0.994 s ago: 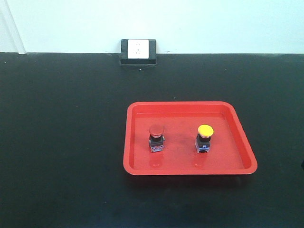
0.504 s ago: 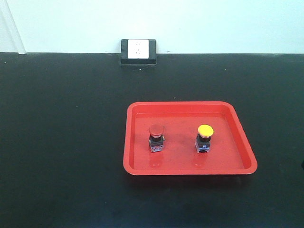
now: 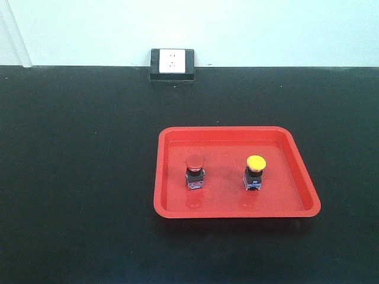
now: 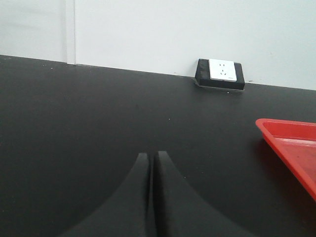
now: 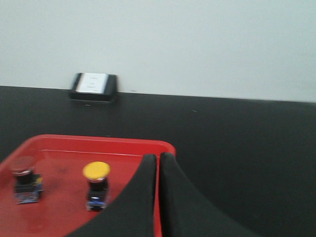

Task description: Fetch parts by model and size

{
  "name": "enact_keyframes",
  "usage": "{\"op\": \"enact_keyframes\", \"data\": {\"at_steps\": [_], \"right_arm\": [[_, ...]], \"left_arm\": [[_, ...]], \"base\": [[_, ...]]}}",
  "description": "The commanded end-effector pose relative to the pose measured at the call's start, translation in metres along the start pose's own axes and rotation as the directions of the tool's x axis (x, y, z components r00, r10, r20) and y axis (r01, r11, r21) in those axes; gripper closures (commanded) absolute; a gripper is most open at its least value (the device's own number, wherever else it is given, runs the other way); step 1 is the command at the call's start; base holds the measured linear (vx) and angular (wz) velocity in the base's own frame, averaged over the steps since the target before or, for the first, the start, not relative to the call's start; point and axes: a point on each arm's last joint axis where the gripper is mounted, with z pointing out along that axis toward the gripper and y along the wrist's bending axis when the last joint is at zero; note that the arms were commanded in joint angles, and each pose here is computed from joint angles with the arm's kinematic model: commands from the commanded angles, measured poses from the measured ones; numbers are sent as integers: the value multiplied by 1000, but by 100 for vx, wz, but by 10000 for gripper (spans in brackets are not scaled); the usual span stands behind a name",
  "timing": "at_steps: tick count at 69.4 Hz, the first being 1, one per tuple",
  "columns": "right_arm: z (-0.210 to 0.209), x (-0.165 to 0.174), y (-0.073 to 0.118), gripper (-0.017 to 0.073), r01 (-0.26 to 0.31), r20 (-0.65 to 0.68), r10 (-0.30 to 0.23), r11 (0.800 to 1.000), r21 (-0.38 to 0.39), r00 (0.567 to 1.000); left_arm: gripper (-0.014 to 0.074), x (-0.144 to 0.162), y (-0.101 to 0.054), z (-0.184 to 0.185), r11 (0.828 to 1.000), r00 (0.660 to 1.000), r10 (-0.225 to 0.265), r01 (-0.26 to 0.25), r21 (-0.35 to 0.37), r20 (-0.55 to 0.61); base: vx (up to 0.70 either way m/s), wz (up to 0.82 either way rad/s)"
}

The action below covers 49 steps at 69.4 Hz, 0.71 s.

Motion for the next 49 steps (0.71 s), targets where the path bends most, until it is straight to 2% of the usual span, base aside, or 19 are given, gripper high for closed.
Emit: {"op": "enact_keyframes", "data": {"at_steps": [1,18,35,40,49], "right_arm": [[2,-2,-2,568,-17,66,15,999,39,998],[-1,34,-4,568,-44,83,38,996,76,996],[-7,71,-3,568,-137,125,127,988,73,984],[-11,72,-3,568,-152,138,142,986,71,980],[-11,72,-3,568,-143,136,133,987,70,982]], "left_arm": [[600,-9,0,-1,1000,995,-12,11,3,96],[600,-9,0,-1,1000,995,-12,11,3,96],[600,-9,0,-1,1000,995,-12,11,3,96],[600,-9,0,-1,1000,995,-12,11,3,96],[600,-9,0,-1,1000,995,-12,11,3,95]], "base": [[0,0],[0,0],[0,0],[0,0],[0,0]]}}
